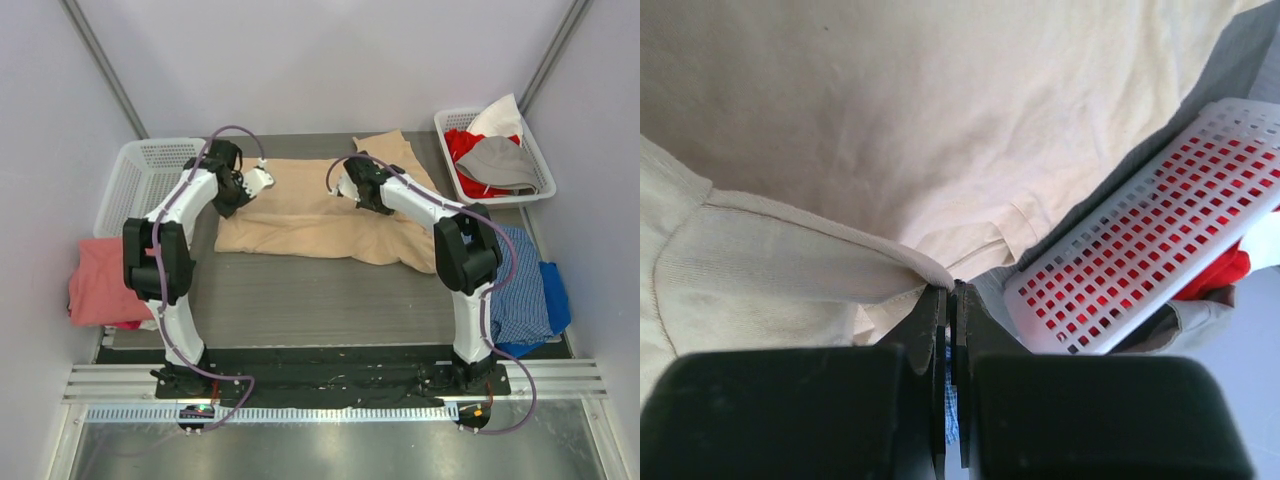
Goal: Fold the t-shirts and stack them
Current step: Fold the flattened tshirt in 1/3 of the way
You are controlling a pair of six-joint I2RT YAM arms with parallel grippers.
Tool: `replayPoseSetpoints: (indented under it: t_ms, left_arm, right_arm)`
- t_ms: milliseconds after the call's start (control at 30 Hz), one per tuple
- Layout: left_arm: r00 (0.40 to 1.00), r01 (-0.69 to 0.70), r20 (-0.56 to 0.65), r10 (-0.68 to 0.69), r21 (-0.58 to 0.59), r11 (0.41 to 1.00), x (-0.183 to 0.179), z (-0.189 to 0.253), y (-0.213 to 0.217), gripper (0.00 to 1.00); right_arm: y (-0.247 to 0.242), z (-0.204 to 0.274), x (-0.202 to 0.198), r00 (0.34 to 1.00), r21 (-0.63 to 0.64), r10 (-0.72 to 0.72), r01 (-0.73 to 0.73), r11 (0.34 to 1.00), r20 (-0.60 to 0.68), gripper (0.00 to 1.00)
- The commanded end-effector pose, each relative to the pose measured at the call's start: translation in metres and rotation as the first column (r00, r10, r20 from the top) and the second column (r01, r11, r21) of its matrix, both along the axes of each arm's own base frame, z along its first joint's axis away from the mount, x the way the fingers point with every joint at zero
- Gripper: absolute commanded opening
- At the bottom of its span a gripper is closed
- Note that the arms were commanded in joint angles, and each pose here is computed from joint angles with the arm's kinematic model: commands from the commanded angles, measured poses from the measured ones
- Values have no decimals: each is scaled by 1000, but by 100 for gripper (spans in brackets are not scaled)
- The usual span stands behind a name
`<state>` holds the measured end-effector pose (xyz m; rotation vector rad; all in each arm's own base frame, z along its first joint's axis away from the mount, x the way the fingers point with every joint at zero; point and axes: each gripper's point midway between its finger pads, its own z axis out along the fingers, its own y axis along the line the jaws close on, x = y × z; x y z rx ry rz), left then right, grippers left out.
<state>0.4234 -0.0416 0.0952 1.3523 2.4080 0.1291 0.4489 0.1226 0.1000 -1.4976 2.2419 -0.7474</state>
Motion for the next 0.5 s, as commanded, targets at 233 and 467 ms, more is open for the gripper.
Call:
replayPoseSetpoints:
  t_ms: [233,467]
  left_arm:
    - [999,-5,-45,6,14,1000,1,-8,4,0]
    - [997,29,-78,-24,60,998,-20,-14,13,0]
  right_arm:
    - [-1,12,8,998,11,-24,24,1000,56,1]
    - [-6,10,6,998,-5,-33,34,999,61,1]
